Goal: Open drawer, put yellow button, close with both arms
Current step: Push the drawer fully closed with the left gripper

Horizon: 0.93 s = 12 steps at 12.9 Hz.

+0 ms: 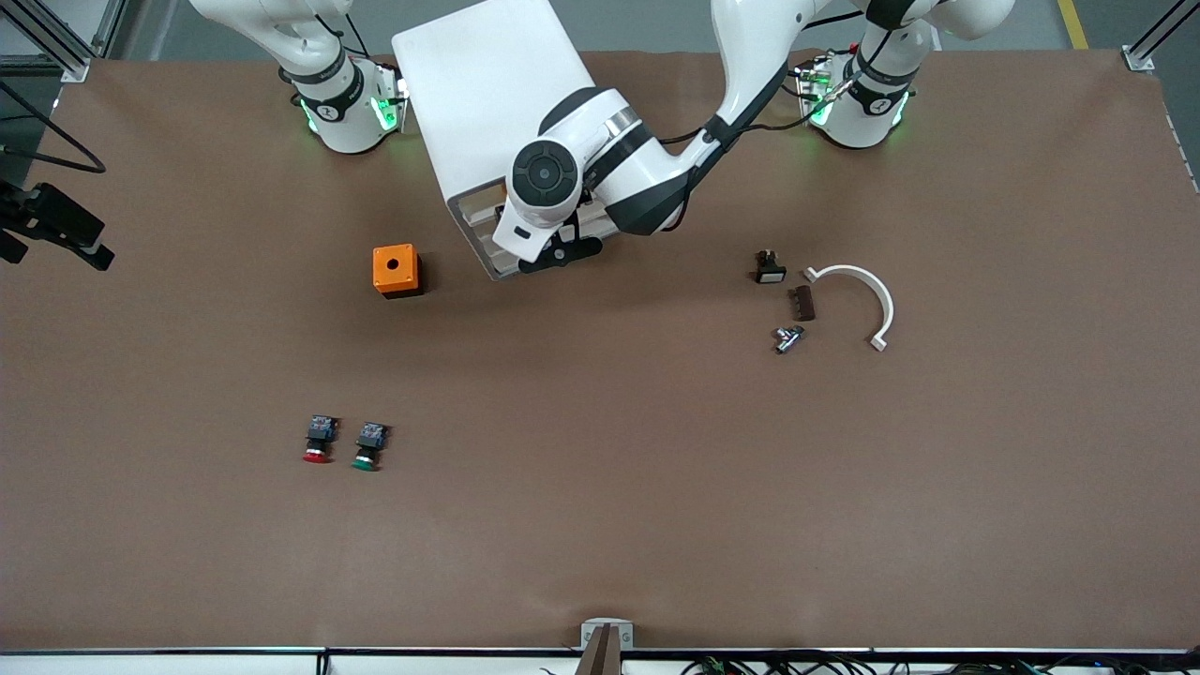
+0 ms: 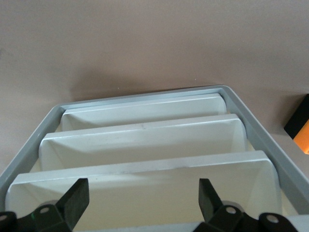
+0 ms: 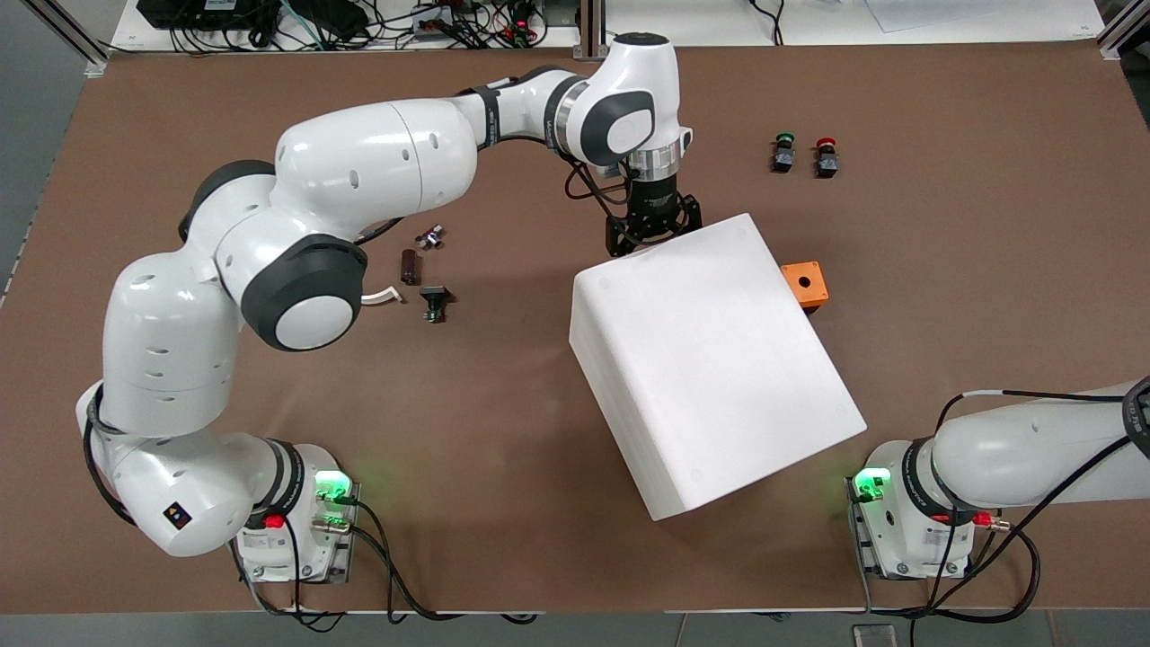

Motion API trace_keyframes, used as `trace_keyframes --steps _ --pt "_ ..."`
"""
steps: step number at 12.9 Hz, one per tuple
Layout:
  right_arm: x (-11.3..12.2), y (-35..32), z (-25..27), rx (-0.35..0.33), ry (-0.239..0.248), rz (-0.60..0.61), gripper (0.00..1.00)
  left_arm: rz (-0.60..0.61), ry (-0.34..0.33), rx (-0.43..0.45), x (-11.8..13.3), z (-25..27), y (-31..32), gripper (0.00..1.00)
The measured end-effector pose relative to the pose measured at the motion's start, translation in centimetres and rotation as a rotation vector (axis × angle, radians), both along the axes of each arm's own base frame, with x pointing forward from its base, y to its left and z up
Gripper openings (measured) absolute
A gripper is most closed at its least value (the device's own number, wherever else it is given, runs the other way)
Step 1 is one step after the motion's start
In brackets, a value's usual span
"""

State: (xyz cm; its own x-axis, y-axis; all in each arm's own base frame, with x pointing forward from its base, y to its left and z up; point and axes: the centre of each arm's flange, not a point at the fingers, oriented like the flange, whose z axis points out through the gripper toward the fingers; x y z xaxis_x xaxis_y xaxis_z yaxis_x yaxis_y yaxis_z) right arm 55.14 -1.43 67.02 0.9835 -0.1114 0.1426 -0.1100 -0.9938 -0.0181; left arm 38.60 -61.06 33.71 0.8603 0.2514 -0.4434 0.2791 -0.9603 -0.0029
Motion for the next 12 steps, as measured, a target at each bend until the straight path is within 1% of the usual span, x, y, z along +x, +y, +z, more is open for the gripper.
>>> trace_keyframes --steps 3,10,11,12 --pt "0.0 0.0 -0.1 0.0 0.001 0.0 1.0 -0.013 0.017 0.022 -1.1 -0.2 -0.3 1.0" --pt "0.2 0.0 -0.3 0.0 0.002 0.0 1.0 -0.018 0.02 0.038 -1.1 -0.4 -0.2 1.0" --pt "0.2 0.0 -0.3 0.0 0.002 0.0 1.0 -0.024 0.008 0.056 -0.8 -0.6 0.2 1.0" --pt "0.2 0.0 -0.3 0.0 0.002 -0.001 1.0 -0.021 -0.029 0.078 0.5 -0.6 1.0 1.0"
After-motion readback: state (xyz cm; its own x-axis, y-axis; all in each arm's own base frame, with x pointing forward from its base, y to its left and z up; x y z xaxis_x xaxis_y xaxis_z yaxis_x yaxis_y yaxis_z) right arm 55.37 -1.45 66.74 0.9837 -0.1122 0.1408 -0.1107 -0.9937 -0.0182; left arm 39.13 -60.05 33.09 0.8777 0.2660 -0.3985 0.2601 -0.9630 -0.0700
